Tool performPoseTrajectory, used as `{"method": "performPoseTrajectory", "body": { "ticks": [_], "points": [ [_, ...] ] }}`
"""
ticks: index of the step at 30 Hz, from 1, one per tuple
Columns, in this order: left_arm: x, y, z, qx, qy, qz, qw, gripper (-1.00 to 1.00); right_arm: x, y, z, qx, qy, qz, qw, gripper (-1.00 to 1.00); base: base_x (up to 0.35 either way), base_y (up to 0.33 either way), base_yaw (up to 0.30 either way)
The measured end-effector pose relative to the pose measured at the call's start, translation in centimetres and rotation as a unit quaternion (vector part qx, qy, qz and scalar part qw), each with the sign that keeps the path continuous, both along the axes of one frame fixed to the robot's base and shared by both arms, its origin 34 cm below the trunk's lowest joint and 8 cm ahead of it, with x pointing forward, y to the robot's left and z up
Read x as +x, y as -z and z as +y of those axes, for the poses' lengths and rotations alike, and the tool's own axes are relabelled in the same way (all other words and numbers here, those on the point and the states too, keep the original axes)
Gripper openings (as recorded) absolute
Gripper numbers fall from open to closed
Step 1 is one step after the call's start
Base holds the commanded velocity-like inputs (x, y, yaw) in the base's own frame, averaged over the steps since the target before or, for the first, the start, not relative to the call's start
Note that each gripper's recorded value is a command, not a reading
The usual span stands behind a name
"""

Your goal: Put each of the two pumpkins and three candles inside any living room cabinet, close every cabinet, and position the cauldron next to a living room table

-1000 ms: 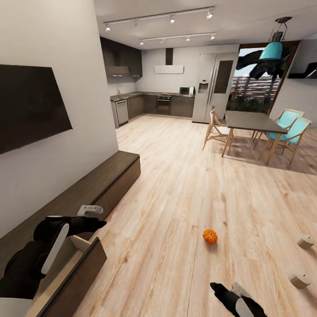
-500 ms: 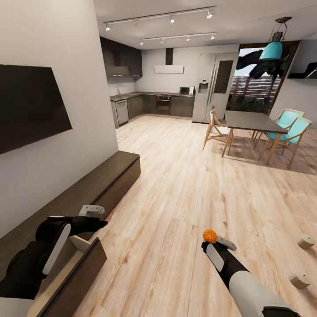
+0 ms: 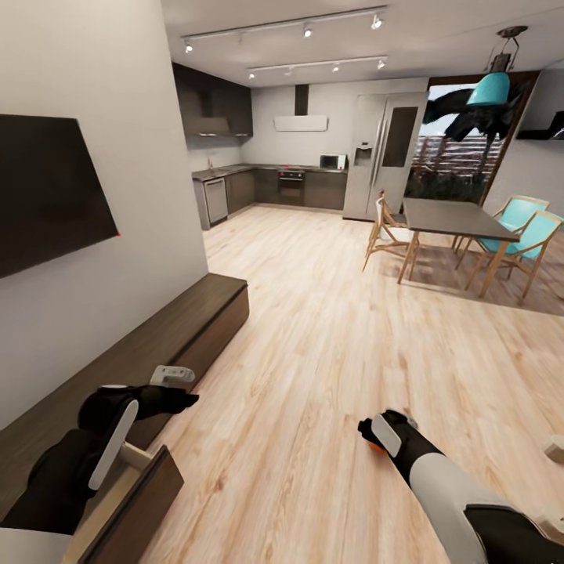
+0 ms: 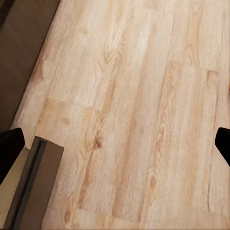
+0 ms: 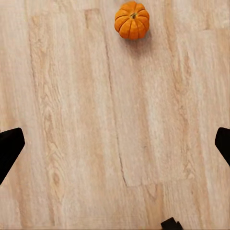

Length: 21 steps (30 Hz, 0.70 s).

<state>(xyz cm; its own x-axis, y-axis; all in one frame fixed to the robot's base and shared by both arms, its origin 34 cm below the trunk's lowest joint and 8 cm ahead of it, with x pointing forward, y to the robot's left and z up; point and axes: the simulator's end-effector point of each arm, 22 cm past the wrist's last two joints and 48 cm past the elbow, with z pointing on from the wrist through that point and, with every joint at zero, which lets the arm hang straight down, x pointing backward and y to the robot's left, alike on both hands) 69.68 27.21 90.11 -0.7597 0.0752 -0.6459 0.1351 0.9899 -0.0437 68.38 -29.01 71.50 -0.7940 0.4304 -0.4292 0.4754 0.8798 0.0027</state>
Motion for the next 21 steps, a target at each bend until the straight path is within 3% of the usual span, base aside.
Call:
{"method": "performPoseTrajectory", "body": {
  "ticks": [15, 21],
  "points": [
    [-0.1, 0.2, -0.7, 0.005, 0.007, 0.002, 1.0000, 1.00, -1.0, 0.6, 0.0, 0.026, -0.022, 0.030, 0.9990, 1.00, 0.333, 0.000, 0.000],
    [-0.1, 0.3, -1.4, 0.002, 0.012, 0.002, 0.9999, 1.00, -1.1, 0.6, -1.9, 0.017, -0.014, 0.032, 0.9992, 1.00, 0.189, 0.000, 0.000]
  ]
}}
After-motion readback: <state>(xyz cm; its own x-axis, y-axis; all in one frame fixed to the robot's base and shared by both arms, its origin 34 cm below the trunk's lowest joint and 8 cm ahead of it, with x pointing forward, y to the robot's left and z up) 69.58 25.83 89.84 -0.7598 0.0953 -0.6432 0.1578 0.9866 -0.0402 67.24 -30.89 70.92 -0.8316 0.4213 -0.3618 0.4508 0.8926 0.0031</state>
